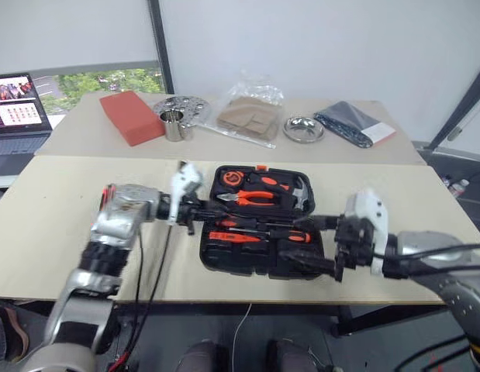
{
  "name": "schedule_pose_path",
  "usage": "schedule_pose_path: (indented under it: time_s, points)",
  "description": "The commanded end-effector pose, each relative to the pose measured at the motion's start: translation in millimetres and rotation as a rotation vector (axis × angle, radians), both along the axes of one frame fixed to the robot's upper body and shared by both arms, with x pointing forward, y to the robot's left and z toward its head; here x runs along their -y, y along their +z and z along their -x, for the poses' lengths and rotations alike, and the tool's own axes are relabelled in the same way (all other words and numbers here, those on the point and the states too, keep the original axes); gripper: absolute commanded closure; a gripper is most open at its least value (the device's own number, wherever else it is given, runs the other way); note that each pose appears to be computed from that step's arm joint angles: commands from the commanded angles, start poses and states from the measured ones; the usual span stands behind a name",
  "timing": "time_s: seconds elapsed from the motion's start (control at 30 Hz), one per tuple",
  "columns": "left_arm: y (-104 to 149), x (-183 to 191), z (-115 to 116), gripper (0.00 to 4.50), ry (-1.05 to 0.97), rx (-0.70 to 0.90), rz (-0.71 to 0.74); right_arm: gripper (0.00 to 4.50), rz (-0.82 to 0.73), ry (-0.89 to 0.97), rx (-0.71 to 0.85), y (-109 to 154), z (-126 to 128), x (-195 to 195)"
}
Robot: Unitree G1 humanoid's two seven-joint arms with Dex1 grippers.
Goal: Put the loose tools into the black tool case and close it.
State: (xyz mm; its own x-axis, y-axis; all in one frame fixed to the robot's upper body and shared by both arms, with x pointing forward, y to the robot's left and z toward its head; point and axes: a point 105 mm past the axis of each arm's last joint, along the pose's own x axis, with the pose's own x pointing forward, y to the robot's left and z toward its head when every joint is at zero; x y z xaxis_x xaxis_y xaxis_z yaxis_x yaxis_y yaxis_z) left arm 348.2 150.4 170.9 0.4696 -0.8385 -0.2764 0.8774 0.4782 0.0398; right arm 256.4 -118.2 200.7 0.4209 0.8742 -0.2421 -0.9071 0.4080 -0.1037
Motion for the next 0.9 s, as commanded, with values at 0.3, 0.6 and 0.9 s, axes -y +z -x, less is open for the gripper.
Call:
schedule_pose_path:
  time_s: [0.3, 0.6, 0.9]
  points:
    - [-12, -126, 92, 0.04, 0.816, 0.066, 0.147, 0.00, -0.033, 0.224, 0.062, 20, -18, -29]
    - [-17, -162, 76, 0.04, 1.069, -0.028, 0.097, 0.00, -0.035, 0.304, 0.060, 17, -26, -44]
    - [-42, -174, 30, 0.04, 1.127, -0.224, 0.034, 0.00, -0.077, 0.304, 0.100, 18, -16, -57]
